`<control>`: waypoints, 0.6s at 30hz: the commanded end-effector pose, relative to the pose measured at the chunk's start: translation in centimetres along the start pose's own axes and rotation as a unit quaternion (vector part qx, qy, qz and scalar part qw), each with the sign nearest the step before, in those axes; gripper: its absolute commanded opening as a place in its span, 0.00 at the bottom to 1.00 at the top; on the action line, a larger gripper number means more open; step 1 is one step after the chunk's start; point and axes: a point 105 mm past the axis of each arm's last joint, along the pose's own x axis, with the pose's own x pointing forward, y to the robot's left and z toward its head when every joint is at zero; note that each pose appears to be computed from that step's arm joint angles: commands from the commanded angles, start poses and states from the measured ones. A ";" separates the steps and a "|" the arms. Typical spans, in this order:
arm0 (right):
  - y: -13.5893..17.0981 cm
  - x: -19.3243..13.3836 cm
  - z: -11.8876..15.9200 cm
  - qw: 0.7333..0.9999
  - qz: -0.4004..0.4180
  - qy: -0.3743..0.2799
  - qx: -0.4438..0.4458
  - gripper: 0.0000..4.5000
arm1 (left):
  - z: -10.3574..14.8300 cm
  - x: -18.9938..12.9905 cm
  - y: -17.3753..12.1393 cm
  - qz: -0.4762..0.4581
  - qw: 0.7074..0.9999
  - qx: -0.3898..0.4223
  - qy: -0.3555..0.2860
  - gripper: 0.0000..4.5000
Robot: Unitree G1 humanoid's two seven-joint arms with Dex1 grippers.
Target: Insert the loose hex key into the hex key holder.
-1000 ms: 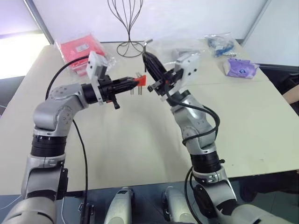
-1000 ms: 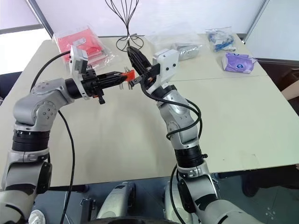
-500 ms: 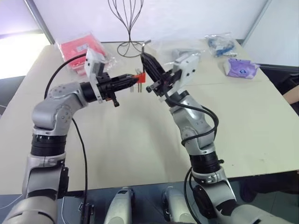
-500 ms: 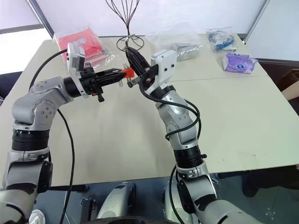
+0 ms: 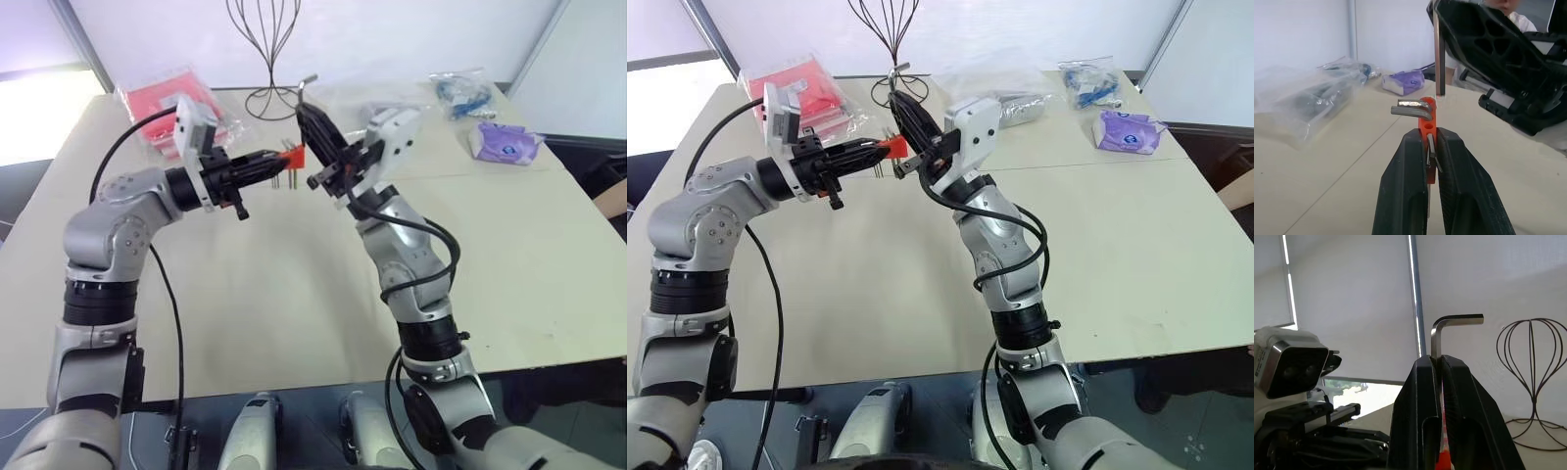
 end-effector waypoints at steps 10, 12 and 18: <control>0.8 0.3 0.8 1.000 0.007 -0.024 0.003 0.01 | 1.1 0.1 -0.8 -0.013 1.000 0.027 -0.010 0.00; 0.8 0.3 0.6 1.000 0.007 -0.023 0.003 0.01 | 1.1 0.0 -0.9 -0.015 1.000 0.026 -0.009 0.00; 0.7 0.3 0.5 1.000 0.005 -0.023 0.003 0.01 | 1.1 0.0 -1.1 -0.018 1.000 0.022 -0.009 0.00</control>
